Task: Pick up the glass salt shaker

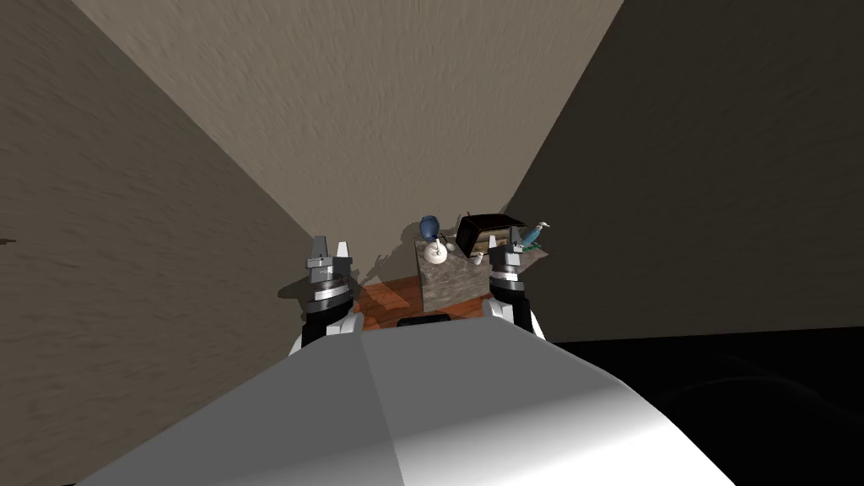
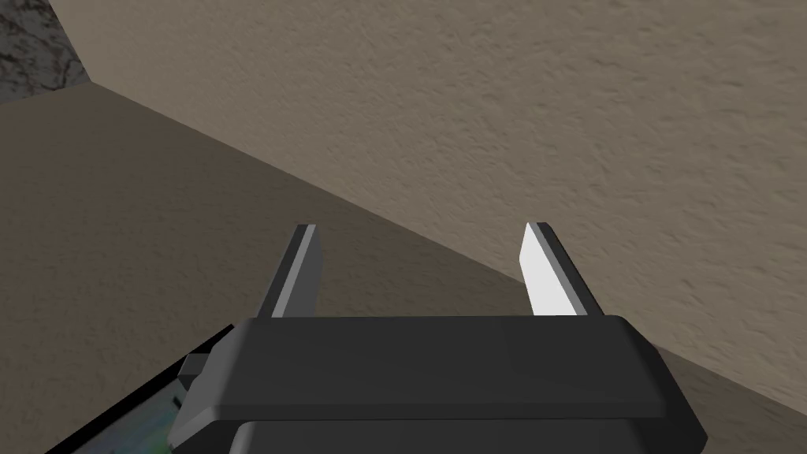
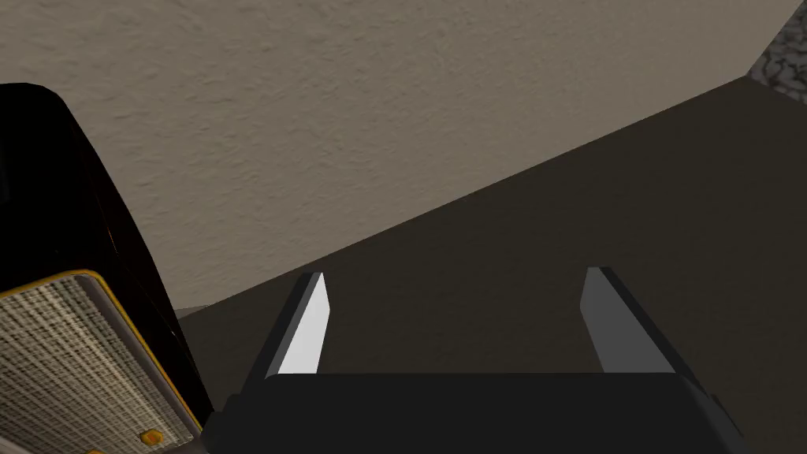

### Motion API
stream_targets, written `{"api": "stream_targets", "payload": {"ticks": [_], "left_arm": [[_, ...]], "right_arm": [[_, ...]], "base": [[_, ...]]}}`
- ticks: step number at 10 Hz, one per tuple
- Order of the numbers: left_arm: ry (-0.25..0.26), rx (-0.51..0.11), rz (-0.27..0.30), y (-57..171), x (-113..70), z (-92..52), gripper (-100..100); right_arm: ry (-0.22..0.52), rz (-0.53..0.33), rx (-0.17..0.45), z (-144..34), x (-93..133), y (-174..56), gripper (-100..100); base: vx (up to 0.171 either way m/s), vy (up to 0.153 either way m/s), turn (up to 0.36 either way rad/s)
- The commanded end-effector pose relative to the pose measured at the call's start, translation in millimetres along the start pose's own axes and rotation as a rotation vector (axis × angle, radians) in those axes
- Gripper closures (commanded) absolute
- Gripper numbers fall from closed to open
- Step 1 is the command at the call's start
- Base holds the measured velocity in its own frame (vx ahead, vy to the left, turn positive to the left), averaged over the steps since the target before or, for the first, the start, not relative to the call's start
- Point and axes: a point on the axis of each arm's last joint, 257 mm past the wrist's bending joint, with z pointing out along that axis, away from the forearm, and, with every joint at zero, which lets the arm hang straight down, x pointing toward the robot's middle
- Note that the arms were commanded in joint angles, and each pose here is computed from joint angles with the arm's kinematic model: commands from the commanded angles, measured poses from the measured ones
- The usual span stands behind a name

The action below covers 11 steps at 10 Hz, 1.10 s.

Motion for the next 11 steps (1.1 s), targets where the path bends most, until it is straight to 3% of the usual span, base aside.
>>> {"api": "stream_targets", "payload": {"ticks": [1, 4, 6, 11], "left_arm": [[0.0, 0.0, 0.0, 0, 0.0, 0.0, 0], [0.0, 0.0, 0.0, 0, 0.0, 0.0, 0], [0.0, 0.0, 0.0, 0, 0.0, 0.0, 0], [0.0, 0.0, 0.0, 0, 0.0, 0.0, 0]], "right_arm": [[0.027, -0.026, 0.007, 0.3, 2, -3, -100], [0.08, -0.108, 0.032, 1.0, 4, -15, -100], [0.113, -0.215, 0.065, 2.1, -2, -33, -100], [0.118, -0.455, 0.149, 3.7, -32, -74, -100]], "base": [[-0.008, 0.003, -0.014], [-0.026, 0.009, -0.028], [-0.065, 0.029, -0.063], [-0.072, 0.045, -0.07]]}}
